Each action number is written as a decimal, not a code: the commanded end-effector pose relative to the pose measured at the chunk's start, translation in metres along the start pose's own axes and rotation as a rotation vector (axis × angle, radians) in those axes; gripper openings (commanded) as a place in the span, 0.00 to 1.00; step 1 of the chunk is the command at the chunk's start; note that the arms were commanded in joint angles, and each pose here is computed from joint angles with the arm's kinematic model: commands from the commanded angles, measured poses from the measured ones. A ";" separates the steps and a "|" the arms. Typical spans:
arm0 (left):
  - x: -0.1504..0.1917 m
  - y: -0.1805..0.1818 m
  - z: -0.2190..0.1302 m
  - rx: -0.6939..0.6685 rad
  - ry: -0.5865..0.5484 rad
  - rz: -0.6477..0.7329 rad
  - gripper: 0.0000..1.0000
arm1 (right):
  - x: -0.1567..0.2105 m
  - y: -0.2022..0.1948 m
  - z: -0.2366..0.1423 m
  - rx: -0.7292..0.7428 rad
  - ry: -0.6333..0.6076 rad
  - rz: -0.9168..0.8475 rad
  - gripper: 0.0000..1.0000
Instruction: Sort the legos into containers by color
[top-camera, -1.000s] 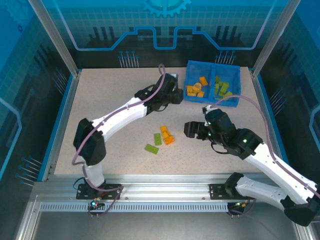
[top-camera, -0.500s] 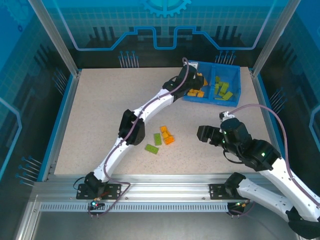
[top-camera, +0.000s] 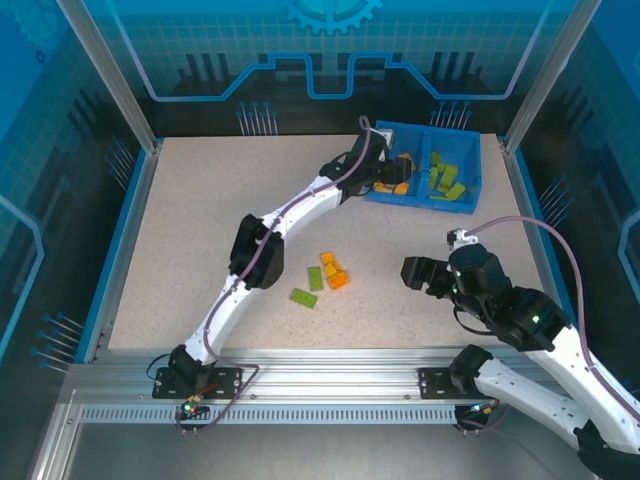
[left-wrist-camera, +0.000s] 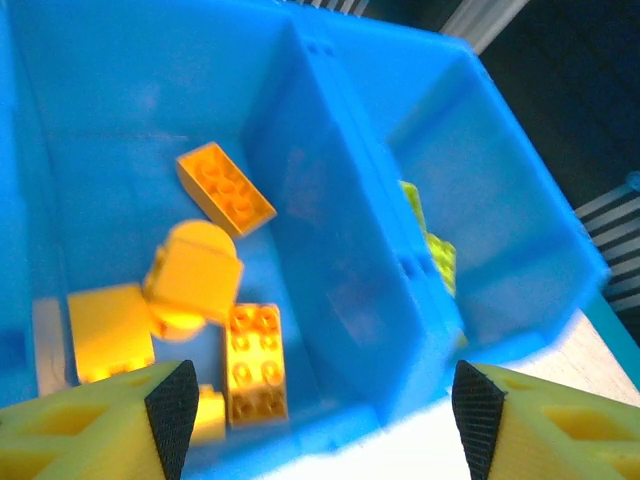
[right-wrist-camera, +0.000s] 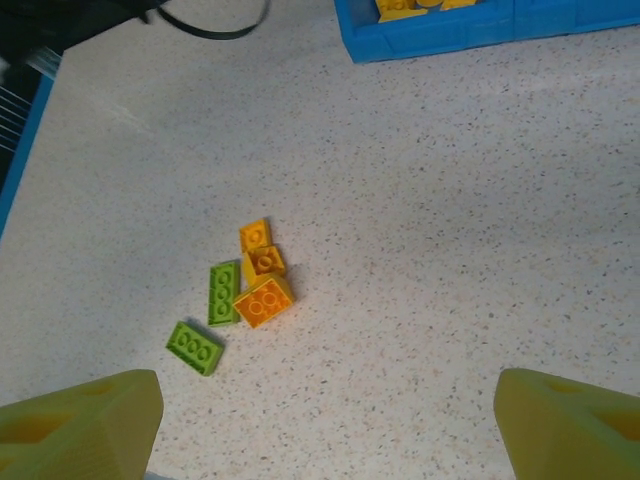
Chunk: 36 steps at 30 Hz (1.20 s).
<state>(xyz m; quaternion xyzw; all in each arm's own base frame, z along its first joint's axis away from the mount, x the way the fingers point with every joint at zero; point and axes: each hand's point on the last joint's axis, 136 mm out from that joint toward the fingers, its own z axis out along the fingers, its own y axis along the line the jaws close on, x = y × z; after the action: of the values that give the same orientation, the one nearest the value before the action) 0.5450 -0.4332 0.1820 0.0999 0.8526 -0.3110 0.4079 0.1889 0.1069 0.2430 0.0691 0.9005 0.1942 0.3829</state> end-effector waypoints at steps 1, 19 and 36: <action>-0.069 -0.081 -0.098 0.280 -0.152 0.061 0.71 | -0.008 -0.005 0.005 0.047 -0.016 -0.054 0.88; 0.086 -0.060 -0.382 0.269 -0.117 0.637 0.80 | 0.022 0.055 0.114 -0.004 0.361 -0.275 0.90; 0.203 0.002 -0.444 0.243 -0.076 0.950 0.99 | 0.115 0.077 0.226 -0.054 0.551 -0.625 1.00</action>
<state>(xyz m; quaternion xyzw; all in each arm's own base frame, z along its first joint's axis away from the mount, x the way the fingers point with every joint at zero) 0.1357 -0.1768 0.2489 0.4934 0.6613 -0.1995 0.5287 0.2664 0.2615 0.0638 -0.2289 0.9570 0.0876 0.1553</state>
